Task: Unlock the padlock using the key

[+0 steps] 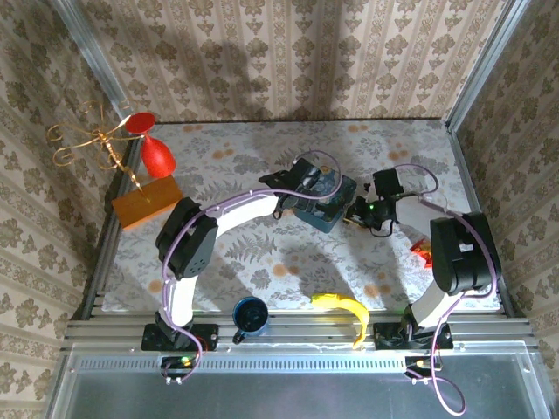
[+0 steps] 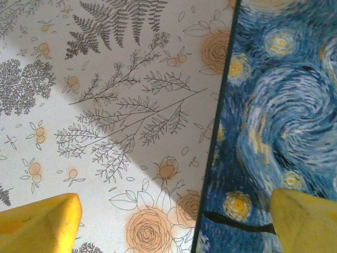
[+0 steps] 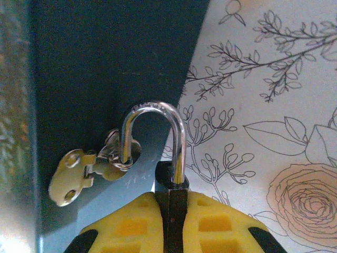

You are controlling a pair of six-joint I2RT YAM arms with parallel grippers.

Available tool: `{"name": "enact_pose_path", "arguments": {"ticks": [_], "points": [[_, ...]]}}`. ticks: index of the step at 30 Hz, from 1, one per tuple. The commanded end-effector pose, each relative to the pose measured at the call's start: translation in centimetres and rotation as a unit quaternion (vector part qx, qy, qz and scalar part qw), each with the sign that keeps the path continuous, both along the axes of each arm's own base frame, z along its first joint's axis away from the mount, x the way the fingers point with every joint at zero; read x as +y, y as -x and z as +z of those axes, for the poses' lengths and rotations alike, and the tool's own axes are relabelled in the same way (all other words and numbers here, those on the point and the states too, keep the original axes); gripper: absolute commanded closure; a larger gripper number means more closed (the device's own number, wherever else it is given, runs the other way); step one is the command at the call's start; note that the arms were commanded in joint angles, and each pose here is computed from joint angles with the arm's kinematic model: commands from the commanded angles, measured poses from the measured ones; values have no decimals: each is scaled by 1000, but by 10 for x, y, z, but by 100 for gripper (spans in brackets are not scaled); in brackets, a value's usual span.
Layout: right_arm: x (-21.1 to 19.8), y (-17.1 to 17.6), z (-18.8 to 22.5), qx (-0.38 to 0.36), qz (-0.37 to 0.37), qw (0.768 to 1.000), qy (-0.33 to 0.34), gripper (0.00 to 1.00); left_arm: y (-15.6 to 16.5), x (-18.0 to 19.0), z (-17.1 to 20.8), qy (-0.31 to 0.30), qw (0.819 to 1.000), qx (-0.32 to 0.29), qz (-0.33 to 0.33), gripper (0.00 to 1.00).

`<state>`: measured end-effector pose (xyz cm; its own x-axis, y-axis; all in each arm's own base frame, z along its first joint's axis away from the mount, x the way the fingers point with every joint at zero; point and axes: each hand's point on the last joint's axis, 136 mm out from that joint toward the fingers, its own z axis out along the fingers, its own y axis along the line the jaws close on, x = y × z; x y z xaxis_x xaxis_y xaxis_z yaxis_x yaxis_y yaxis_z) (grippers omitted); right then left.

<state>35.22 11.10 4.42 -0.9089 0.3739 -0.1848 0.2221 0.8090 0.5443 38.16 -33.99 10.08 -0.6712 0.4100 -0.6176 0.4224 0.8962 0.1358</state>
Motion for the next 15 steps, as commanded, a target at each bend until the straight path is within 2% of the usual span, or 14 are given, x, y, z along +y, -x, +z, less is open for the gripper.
{"name": "enact_pose_path", "arguments": {"ticks": [1,4,9,13,15], "points": [[-12,30,-14,69,51,996,35,100,14,71,-65,-133,987,78,36,8],[-24,28,-21,84,34,994,67,100,12,72,-65,-132,988,78,37,8],[-32,16,-23,74,-17,995,65,100,13,76,-69,-135,987,84,38,8],[-25,4,-21,57,-54,997,0,100,13,78,-72,-133,986,88,41,9],[-23,1,-21,52,-56,997,-11,100,14,77,-72,-130,987,89,41,9]]}}
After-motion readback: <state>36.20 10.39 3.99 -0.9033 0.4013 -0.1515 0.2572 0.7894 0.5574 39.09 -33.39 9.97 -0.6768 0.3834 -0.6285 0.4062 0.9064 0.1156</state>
